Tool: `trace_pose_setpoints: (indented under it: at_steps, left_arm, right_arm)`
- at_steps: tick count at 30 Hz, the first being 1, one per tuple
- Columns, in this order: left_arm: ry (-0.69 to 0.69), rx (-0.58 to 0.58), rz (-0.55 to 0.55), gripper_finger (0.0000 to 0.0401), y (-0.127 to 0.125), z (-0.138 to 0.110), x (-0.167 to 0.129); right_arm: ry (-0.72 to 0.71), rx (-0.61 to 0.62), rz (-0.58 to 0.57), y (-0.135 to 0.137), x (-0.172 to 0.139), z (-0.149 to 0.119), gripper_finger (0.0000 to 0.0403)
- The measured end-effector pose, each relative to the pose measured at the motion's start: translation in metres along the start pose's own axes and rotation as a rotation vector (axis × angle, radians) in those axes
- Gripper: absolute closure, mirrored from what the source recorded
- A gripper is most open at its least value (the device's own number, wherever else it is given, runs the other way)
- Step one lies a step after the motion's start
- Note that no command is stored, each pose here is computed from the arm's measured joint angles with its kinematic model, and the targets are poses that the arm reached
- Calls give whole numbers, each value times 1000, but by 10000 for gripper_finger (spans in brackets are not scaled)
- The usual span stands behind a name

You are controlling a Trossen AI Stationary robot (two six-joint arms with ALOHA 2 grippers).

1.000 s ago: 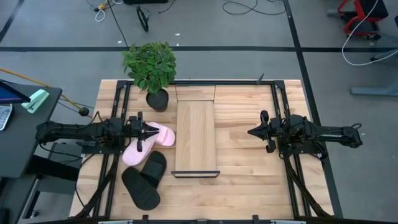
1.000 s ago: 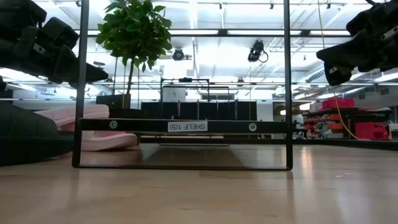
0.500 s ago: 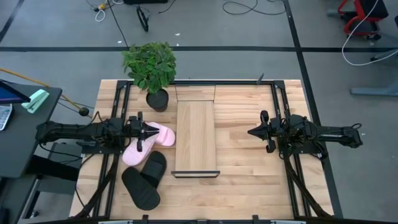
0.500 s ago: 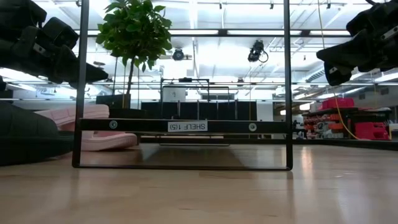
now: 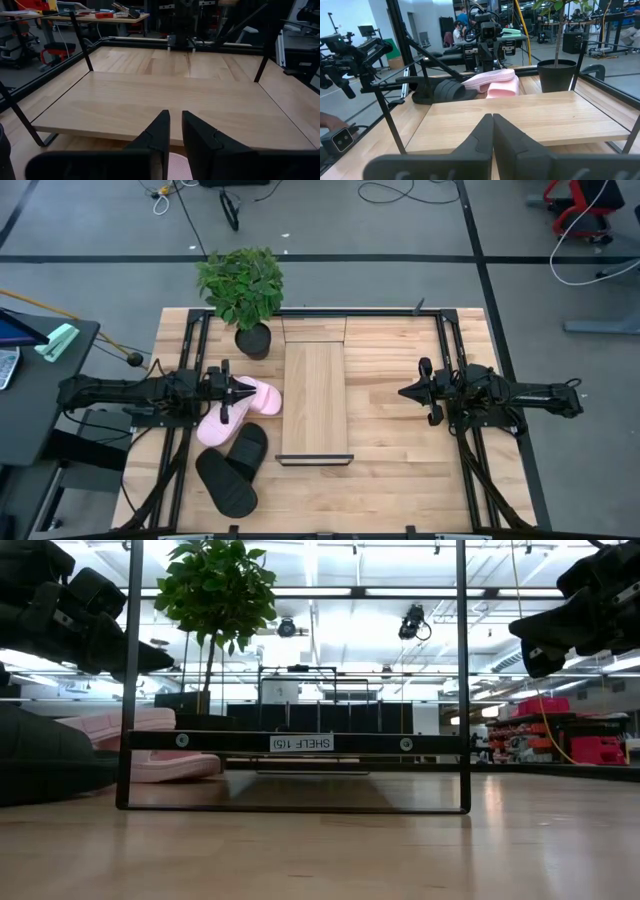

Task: Pick and place slides into the shelf

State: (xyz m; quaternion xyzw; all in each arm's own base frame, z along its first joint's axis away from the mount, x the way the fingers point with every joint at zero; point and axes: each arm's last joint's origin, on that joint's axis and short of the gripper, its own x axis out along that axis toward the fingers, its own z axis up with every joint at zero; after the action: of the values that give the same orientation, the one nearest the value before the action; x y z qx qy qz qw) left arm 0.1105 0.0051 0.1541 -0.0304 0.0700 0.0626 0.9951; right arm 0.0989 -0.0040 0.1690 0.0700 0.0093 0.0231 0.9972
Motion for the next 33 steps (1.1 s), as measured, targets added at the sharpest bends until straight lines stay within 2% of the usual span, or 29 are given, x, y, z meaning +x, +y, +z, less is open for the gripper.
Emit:
trace_pose_setpoints:
  at_steps: [33]
  left_arm:
    - [0,1,0,337,0,0,0]
  right_arm:
    - [0,0,0,0,0,0,389]
